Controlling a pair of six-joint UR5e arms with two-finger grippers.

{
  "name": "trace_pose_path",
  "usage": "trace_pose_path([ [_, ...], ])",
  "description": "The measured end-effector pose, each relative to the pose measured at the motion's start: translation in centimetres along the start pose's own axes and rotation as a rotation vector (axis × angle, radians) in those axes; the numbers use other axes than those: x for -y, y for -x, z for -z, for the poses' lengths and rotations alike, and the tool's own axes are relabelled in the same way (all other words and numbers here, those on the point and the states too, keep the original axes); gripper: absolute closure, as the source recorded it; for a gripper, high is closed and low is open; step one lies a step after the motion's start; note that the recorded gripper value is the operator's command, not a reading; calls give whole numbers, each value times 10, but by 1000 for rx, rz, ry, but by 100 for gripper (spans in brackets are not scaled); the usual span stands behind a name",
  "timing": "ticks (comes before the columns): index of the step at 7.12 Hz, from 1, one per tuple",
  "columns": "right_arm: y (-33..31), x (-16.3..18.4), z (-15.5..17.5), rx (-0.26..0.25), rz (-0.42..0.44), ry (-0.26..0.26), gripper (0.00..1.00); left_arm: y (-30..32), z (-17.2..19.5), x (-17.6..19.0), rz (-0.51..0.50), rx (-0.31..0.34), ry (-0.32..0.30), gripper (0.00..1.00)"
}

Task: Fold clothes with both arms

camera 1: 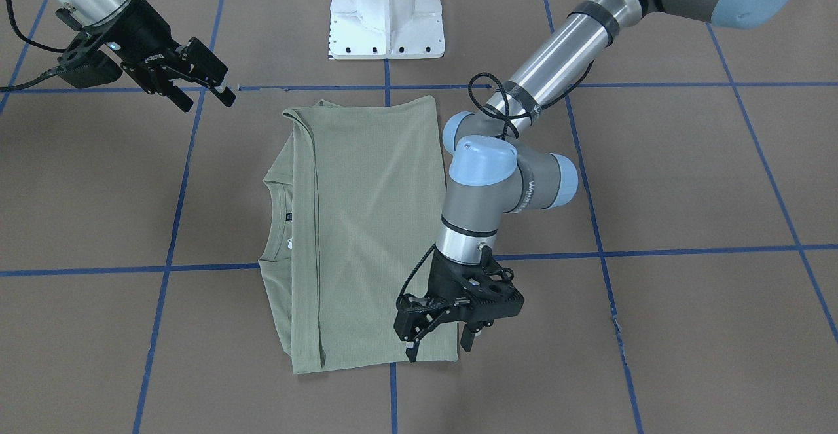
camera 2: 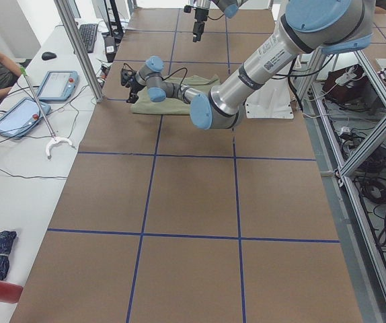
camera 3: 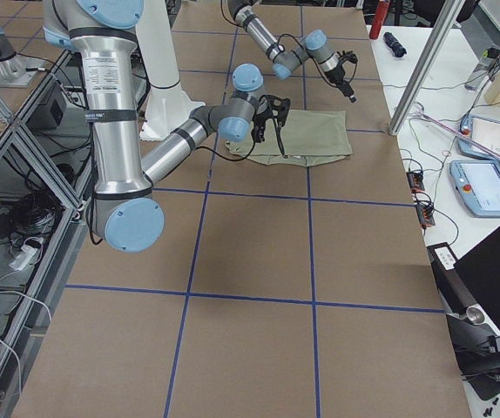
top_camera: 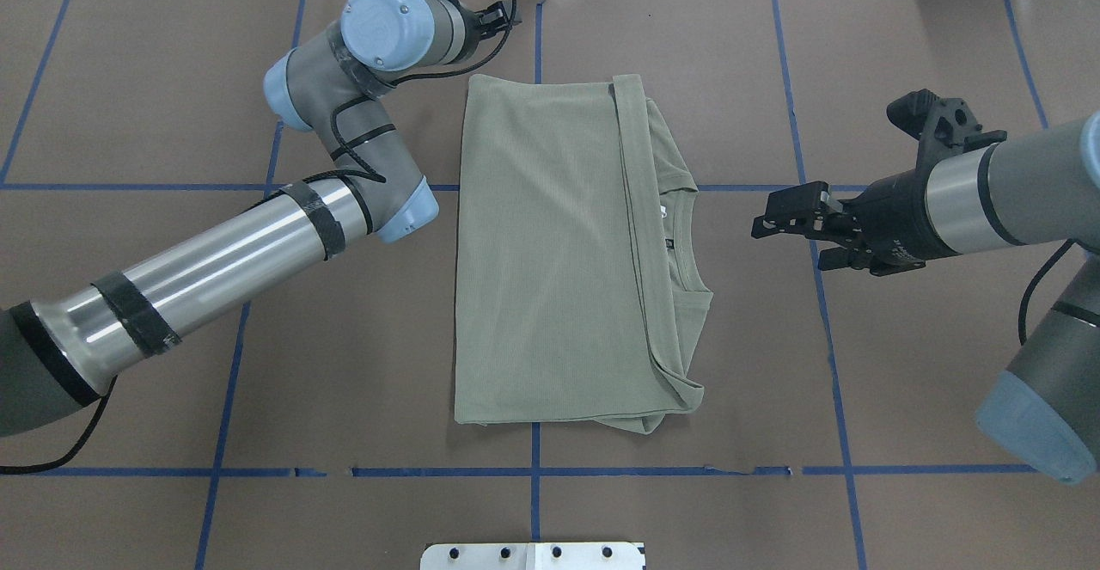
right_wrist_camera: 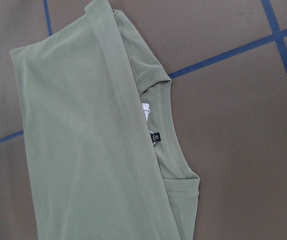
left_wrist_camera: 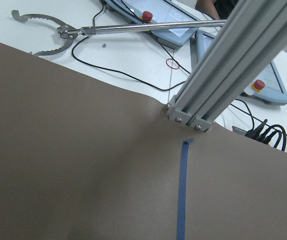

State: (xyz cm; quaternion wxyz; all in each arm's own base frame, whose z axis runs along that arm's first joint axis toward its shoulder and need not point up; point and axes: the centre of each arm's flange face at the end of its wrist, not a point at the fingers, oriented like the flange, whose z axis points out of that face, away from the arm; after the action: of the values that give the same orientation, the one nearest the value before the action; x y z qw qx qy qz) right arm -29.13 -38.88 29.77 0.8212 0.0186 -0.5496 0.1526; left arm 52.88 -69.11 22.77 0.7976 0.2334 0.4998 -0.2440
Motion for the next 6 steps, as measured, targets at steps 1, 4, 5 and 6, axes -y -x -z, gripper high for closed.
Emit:
trace_pose_path([
  [1,7,-8,-18,-35,24,-8,0,16,14,-1,-1,13,74,0],
  [4,64,-34,-80,-195,229,14,0,66,98,-17,-75,21,167,0],
  [5,79,-42,-104,-233,308,30,0,71,134,-20,-107,27,176,0],
  [6,85,-51,-126,-266,389,48,0,70,164,-23,-128,34,191,0],
])
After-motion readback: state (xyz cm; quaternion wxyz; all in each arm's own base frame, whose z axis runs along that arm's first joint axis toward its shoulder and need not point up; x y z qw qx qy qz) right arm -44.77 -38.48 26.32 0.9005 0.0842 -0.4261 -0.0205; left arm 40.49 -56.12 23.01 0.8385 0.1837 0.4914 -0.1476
